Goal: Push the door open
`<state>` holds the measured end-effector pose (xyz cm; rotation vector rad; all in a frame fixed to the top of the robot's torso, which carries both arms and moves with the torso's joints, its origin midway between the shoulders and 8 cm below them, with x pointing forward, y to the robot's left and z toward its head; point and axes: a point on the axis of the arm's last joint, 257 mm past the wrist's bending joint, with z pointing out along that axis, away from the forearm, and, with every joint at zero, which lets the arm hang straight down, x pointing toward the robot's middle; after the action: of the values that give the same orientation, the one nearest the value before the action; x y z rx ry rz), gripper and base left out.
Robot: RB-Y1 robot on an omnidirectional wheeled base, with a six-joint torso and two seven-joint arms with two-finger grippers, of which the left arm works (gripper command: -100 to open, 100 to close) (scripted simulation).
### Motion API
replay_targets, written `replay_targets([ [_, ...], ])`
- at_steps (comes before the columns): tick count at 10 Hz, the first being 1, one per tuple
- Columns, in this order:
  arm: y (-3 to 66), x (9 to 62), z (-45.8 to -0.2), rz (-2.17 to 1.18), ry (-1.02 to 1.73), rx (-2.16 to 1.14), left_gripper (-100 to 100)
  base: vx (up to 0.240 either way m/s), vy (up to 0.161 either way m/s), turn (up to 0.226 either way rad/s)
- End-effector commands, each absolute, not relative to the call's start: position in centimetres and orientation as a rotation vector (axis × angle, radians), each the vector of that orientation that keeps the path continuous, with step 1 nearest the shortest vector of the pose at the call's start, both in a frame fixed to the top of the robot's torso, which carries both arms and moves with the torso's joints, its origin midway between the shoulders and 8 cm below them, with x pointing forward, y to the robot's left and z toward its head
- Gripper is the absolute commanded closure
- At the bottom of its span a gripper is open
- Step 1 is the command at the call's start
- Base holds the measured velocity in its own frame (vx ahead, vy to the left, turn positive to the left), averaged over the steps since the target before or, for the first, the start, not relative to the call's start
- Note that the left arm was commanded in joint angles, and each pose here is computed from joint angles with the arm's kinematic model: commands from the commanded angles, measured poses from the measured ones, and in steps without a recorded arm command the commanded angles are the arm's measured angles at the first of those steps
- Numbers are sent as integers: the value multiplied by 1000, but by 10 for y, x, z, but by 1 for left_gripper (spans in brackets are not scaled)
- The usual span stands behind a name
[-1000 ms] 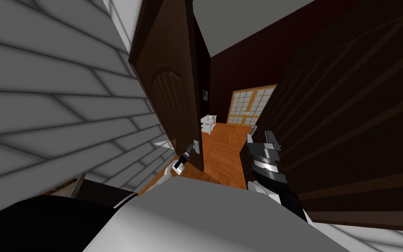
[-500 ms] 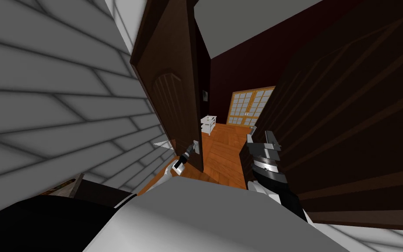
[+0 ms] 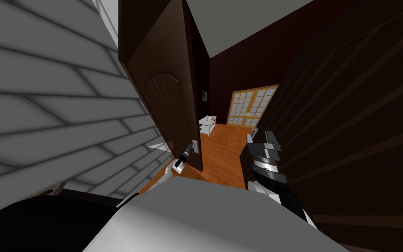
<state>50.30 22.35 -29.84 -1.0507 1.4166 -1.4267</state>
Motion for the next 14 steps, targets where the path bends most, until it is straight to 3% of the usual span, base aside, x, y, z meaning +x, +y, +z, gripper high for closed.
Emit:
replay_targets([
  [1, 235, 512, -288, -1412, 1387, -1042, 100, 110, -64, 8],
  [14, 291, 540, -287, -1287, 1277, -1121, 100, 97, -81, 35],
])
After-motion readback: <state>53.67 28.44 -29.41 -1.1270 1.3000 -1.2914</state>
